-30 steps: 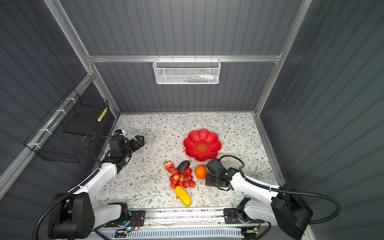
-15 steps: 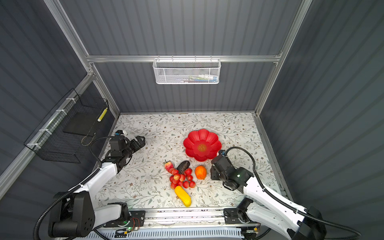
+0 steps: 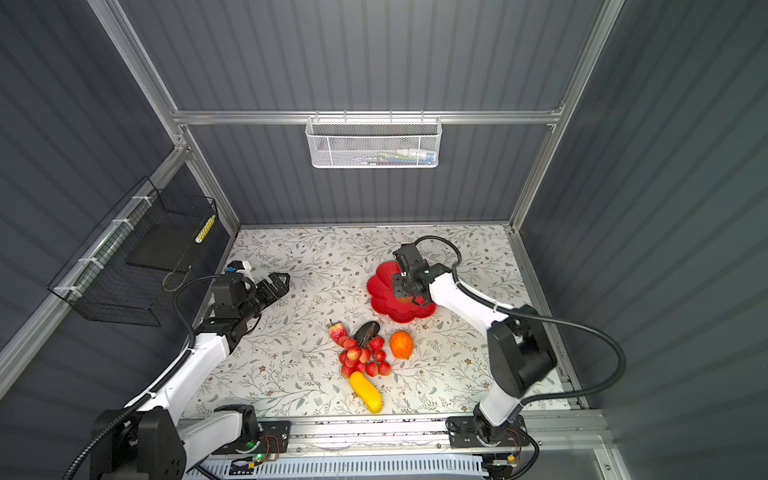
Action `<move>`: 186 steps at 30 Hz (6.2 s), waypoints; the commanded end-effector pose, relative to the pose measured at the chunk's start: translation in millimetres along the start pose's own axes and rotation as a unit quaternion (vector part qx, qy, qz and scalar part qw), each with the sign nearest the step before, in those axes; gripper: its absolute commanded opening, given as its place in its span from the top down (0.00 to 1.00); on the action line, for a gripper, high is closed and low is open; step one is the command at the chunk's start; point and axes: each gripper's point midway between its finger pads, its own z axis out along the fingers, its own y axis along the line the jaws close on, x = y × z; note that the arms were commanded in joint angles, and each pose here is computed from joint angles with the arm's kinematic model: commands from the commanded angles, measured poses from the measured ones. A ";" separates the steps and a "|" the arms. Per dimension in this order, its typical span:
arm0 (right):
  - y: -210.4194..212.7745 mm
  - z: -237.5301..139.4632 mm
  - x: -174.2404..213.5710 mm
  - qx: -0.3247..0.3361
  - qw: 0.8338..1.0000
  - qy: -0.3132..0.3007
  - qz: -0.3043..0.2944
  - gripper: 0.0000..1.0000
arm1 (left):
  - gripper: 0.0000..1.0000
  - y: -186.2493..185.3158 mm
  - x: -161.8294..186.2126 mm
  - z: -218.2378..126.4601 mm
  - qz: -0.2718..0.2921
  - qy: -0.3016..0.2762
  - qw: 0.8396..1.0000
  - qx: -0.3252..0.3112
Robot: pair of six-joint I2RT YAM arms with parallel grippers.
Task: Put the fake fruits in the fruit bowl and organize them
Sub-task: 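Carry the tangerine into the red bowl and release it with the right gripper, then grasp the pale strawberry-shaped fruit with the left gripper while the right gripper withdraws, then place the pale strawberry fruit into the red bowl with the left gripper, then grasp the orange mango with the right gripper while the left gripper withdraws, then place the orange mango into the red bowl with the right gripper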
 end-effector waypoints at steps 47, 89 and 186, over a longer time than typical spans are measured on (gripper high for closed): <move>-51.5 -62.1 -33.4 -0.004 0.990 -0.126 0.058 0.01 | 0.16 -54.2 226.1 26.8 0.110 0.272 0.955 -0.042; -93.6 -150.1 -13.3 -0.021 0.946 -0.285 0.155 0.01 | 0.52 -229.7 237.5 175.2 0.299 0.272 0.913 0.059; -68.3 33.8 12.2 0.013 0.996 -0.016 0.082 0.31 | 0.00 -34.0 65.5 -80.7 0.039 -0.078 0.991 -0.100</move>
